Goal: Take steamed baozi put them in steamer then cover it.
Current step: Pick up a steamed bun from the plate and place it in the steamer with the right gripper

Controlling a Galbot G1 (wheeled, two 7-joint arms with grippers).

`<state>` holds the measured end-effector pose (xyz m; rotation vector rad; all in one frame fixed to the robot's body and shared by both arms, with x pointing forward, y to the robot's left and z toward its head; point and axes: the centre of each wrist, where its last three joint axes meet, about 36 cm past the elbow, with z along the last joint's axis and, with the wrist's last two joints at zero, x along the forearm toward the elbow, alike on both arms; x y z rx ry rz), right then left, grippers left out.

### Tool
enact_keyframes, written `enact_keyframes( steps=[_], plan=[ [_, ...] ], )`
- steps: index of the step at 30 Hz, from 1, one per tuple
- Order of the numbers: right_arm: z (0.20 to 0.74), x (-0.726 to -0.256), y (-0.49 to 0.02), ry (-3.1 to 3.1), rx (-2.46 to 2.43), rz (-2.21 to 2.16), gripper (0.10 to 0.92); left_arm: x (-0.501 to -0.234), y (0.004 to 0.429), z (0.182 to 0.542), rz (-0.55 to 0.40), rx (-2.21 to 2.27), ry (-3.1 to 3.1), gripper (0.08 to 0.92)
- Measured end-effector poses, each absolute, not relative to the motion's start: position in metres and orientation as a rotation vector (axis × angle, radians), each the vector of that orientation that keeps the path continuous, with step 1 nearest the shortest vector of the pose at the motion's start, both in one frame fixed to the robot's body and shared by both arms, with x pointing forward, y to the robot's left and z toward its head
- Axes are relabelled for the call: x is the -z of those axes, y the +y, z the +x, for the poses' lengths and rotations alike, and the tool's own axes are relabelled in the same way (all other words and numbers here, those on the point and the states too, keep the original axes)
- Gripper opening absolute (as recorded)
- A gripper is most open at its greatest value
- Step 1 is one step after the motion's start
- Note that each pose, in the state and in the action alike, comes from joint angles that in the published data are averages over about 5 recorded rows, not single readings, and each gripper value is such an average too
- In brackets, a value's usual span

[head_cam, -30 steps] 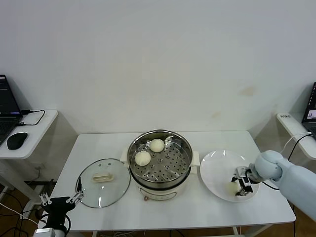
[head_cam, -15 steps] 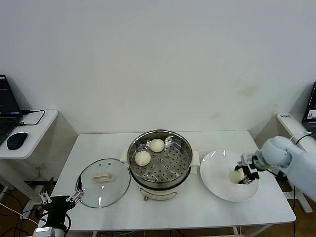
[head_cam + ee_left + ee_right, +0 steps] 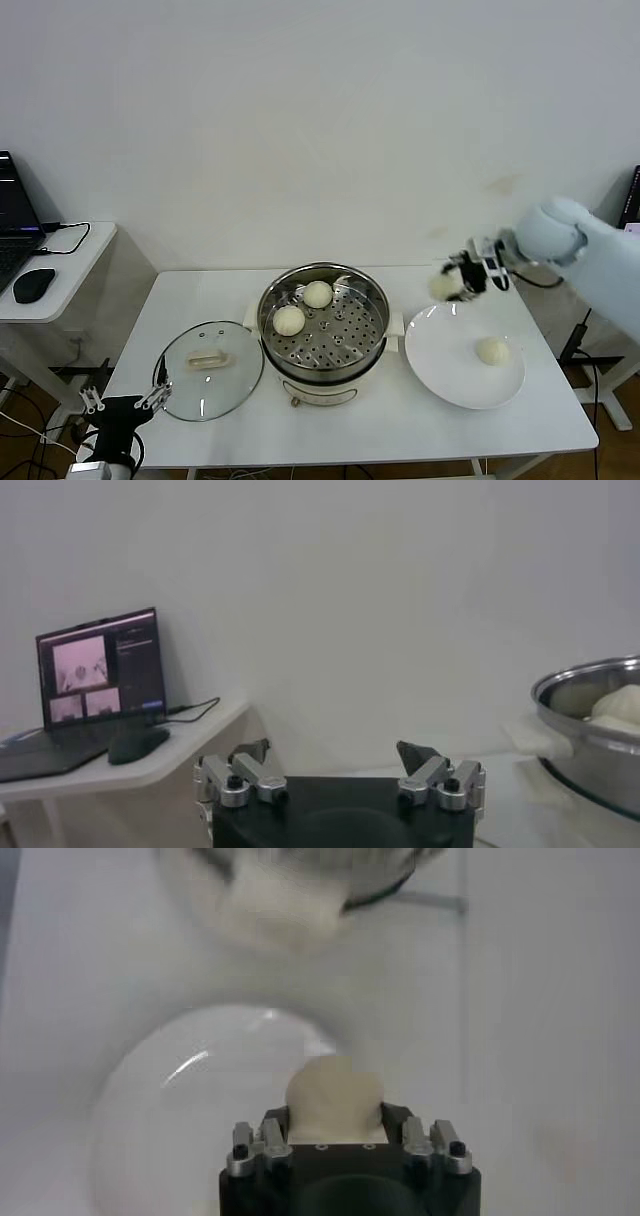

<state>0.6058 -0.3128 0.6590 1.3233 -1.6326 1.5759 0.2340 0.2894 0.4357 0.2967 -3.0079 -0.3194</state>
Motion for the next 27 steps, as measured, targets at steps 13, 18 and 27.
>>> enact_keyframes(
  steps=[13, 18, 27],
  plan=[
    [0.607, -0.672, -0.198, -1.494, -1.765, 1.672, 0.585, -0.444, 0.293, 0.233, 0.331, 0.326, -3.025, 0.823],
    [0.603, -0.661, -0.168, -1.337, -1.865, 1.787, 0.586, -0.448, 0.294, 0.234, 0.337, 0.327, -3.036, 0.823],
    [0.593, -0.635, -0.125, -1.02, -2.014, 1.963, 0.59, -0.451, 0.293, 0.234, 0.359, 0.312, -3.042, 0.823]
  ],
)
